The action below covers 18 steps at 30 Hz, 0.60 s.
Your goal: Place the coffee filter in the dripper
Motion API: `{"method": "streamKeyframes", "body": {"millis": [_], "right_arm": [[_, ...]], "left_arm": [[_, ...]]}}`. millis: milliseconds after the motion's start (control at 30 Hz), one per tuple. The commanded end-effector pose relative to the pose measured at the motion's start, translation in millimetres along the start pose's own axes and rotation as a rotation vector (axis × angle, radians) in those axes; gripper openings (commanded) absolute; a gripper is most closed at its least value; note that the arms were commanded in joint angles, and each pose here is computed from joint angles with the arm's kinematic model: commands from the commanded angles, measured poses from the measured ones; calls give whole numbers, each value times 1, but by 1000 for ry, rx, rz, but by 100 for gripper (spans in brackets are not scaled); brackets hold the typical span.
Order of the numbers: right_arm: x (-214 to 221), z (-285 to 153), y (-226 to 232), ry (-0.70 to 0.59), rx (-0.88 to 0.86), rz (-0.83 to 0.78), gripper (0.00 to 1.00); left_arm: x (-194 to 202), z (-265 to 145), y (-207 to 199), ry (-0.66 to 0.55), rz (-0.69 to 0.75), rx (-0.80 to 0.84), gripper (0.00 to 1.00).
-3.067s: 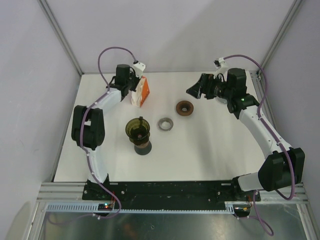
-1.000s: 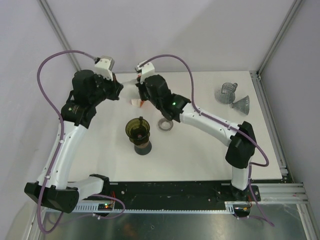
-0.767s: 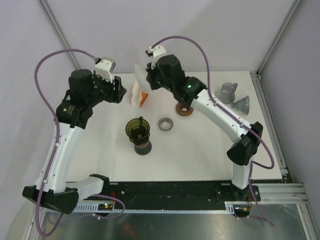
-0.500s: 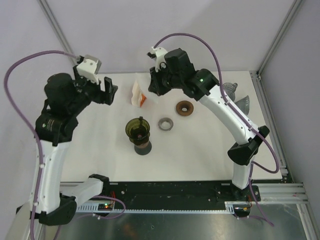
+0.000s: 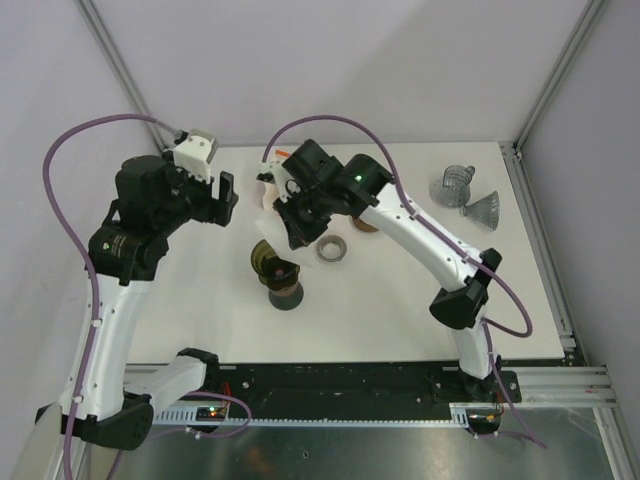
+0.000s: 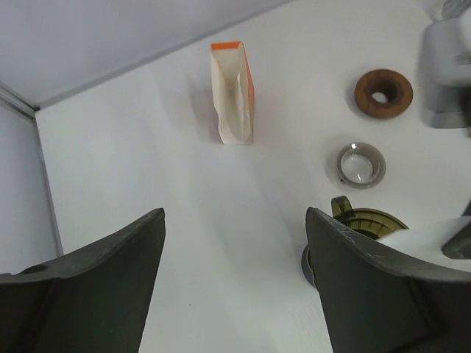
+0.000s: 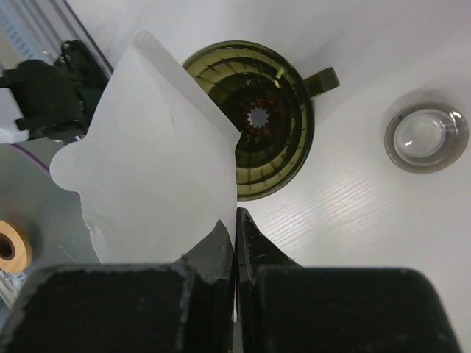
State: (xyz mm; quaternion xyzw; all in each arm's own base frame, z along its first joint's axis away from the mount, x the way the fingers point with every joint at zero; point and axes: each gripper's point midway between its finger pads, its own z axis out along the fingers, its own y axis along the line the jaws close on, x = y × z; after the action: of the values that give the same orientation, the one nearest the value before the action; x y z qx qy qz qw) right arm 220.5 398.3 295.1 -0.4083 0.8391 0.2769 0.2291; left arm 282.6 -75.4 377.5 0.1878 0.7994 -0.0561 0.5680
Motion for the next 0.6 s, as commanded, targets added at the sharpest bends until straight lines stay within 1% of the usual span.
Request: {"method": "streamKeyframes", "body": {"millis": [0,167,367,433,567], "right_arm": [[1,6,-9,31,45,-4,0],[-5,25,-11,36,11,3,0],[-9,41,-16,38,11,13,0],[-9,45,-17,40,11,17,0],[-7,54,-18,53,4,20,0]], "left_arm": [[5,0,-4,4,10,27,82],[19,7,-7,38,8,41,81],[30,14,-31,64,-43,169,79],[36,16,-43,77,-60,232,78],[52,22,-57,121,-87,305,76]]}}
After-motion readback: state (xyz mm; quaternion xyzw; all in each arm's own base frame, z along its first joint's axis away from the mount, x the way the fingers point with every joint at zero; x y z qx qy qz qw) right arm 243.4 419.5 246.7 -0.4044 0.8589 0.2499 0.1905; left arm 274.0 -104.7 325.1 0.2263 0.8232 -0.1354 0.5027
